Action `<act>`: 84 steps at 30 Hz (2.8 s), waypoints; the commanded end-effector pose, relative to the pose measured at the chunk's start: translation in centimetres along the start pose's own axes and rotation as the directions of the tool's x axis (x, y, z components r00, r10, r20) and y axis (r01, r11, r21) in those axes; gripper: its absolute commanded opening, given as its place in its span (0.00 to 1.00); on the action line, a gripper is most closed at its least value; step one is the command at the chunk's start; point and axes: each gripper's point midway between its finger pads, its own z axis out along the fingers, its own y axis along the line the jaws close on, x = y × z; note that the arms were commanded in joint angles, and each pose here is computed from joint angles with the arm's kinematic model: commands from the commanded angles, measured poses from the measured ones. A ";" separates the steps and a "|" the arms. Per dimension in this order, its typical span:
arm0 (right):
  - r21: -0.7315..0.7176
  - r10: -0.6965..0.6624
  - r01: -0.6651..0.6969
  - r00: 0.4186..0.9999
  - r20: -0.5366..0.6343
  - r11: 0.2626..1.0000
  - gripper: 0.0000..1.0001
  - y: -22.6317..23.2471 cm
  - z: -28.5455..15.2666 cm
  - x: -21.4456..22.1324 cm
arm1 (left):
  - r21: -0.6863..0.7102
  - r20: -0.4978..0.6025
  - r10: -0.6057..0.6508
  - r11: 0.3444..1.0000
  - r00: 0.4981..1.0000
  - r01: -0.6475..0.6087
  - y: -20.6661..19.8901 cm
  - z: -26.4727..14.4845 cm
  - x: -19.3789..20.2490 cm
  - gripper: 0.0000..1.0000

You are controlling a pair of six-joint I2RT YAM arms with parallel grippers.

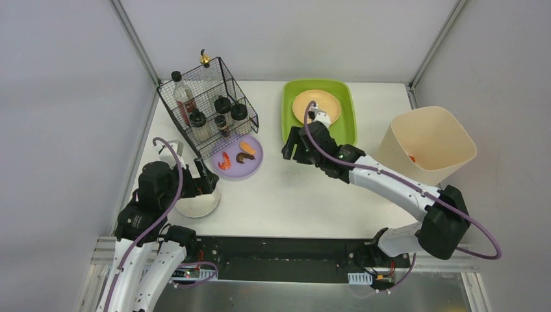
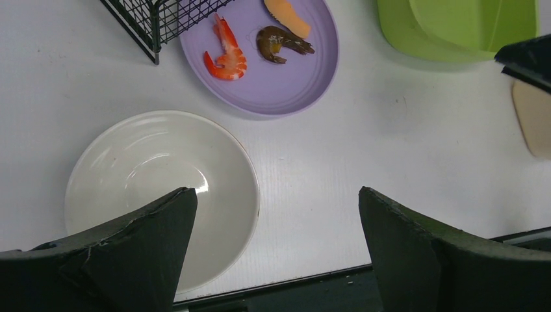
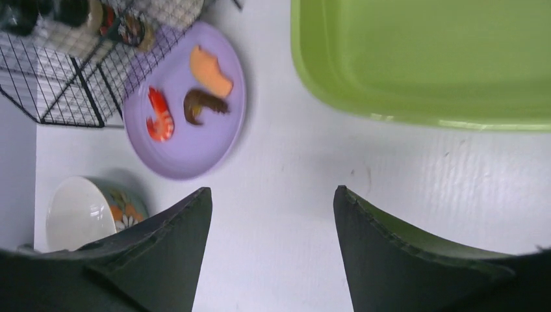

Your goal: Clear the kitchen counter

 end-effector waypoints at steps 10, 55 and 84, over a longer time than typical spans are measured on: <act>-0.065 0.321 -0.324 0.946 -0.054 0.944 0.68 4.8 5.2 8.5 | -0.027 0.022 -0.005 1.000 1.000 0.006 0.4 0.4 -0.7 1.00; 0.016 0.320 -0.320 0.941 -0.115 0.947 0.00 7.0 12.4 15.3 | -0.017 0.000 -0.003 1.000 1.000 0.003 0.2 0.6 -0.5 1.00; -0.037 0.173 -0.177 0.979 -0.104 0.983 0.00 -1.0 -7.8 5.2 | 0.030 0.016 -0.004 1.000 1.000 0.003 -0.6 0.0 -0.5 1.00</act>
